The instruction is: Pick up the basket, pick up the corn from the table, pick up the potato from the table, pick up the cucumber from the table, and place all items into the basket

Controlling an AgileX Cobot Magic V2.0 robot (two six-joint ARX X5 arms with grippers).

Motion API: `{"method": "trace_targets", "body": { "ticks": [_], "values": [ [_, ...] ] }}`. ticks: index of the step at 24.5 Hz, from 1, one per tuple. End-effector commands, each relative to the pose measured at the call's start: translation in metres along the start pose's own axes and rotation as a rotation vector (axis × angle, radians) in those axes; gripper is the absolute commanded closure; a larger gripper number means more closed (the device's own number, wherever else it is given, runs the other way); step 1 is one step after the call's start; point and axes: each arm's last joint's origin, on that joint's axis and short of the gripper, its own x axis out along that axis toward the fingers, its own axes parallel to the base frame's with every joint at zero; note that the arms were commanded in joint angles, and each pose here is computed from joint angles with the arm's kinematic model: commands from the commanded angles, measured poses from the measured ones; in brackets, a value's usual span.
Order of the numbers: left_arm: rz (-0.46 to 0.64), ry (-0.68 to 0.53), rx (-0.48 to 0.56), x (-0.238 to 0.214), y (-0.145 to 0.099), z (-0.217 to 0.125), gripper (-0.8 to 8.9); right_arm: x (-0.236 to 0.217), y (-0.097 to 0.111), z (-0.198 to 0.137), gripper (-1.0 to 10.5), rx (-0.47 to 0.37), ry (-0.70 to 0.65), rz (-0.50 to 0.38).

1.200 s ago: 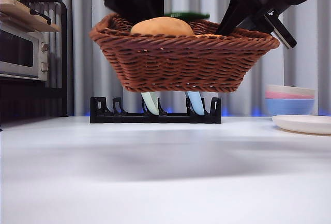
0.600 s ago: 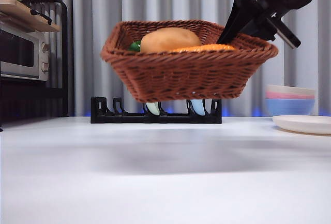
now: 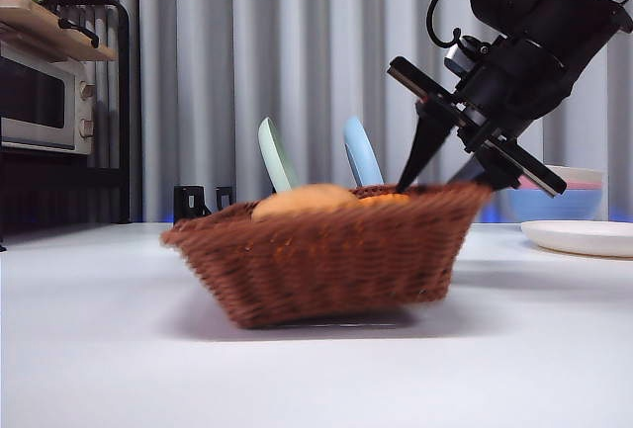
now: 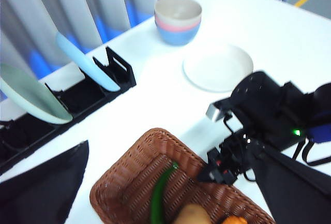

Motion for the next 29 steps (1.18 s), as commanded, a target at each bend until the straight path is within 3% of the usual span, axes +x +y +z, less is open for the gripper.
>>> {"method": "trace_targets", "body": {
  "ticks": [1,3,6,7,9,10,12,14,19,23,29],
  "values": [
    [-0.001,0.026,-0.005,0.003,-0.001,-0.003,2.48,-0.001,0.002,0.002,3.7,0.003,-0.009,0.01],
    [0.0,0.061,0.0,0.003,-0.001,-0.006,2.49,-0.007,0.003,0.004,3.7,-0.005,-0.026,0.019],
    [0.012,0.126,0.021,0.002,0.0,-0.012,2.86,-0.036,0.01,0.009,3.8,-0.084,-0.112,0.046],
    [0.035,0.139,0.043,0.002,0.0,-0.014,3.88,-0.05,0.015,0.01,3.8,-0.115,-0.156,0.059],
    [0.108,0.166,0.085,0.001,0.003,-0.016,6.84,-0.082,0.025,0.01,4.0,-0.188,-0.252,0.081],
    [0.137,0.172,0.097,0.001,0.005,-0.016,8.41,-0.098,0.031,0.008,5.0,-0.229,-0.296,0.093],
    [0.182,0.173,0.089,0.001,0.011,-0.016,8.21,-0.126,0.041,0.002,7.9,-0.313,-0.379,0.111],
    [0.19,0.175,0.068,0.002,0.016,-0.017,8.21,-0.145,0.048,-0.004,9.6,-0.372,-0.435,0.128],
    [0.206,0.116,0.056,-0.002,0.017,-0.023,8.21,-0.181,0.059,-0.022,9.6,-0.461,-0.526,0.148],
    [0.222,0.053,0.044,-0.01,0.017,-0.039,8.21,-0.197,0.059,-0.039,9.6,-0.499,-0.504,0.112],
    [0.228,-0.023,0.028,-0.022,0.017,-0.095,8.21,-0.204,0.043,-0.064,9.6,-0.464,-0.402,-0.183]
  ]
}}
